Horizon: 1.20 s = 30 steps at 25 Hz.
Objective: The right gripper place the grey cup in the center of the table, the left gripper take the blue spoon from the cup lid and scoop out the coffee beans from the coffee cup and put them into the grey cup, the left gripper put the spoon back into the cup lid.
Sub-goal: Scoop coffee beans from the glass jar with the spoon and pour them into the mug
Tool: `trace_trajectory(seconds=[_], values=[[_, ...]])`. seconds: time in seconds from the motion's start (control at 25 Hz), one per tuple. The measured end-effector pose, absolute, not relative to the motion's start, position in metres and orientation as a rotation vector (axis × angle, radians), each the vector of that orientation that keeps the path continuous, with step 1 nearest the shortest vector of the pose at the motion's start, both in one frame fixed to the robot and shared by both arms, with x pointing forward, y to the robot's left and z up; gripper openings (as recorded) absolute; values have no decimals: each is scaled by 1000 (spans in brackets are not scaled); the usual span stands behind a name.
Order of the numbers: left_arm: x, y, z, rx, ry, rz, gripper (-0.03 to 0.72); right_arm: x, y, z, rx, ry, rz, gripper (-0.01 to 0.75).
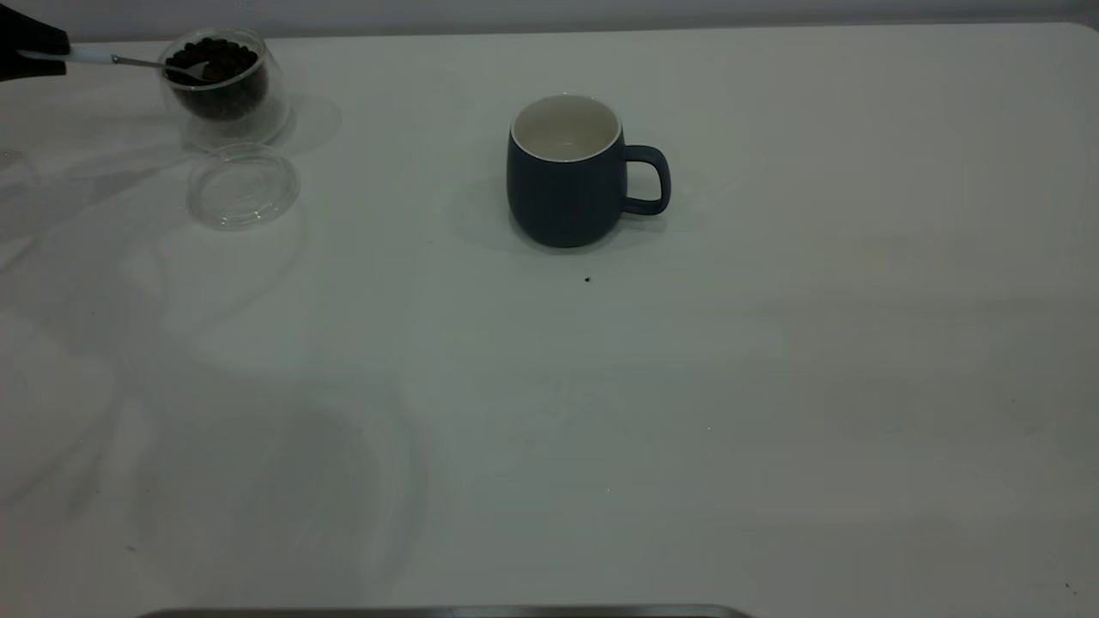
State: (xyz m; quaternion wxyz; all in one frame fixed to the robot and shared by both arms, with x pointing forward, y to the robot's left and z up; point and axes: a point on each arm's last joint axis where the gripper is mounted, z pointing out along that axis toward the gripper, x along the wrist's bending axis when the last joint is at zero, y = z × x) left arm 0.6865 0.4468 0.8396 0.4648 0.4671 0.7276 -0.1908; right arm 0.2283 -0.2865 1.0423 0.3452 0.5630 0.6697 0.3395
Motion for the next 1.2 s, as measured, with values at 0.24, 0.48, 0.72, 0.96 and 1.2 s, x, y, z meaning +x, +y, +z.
trace_trajectory(seconds=[0.24,0.48,0.72,0.96,1.2], values=[[687,447,840,1137,1781,-465,133,228,-287,1042,1462,1739,882,459],[690,447,843,1095,1761,-455,133,228,-287,1042,1462,1739,882,459],[687,453,845,1077,1747,-471,132,228,-287,1042,1462,1739,882,459],[681,453,850,1097,1676,-540,132,228,-287,1042,1462,1739,882,459],[680,452,851,1107,1656,-553,132,228,-287,1042,1462,1739,882,459]])
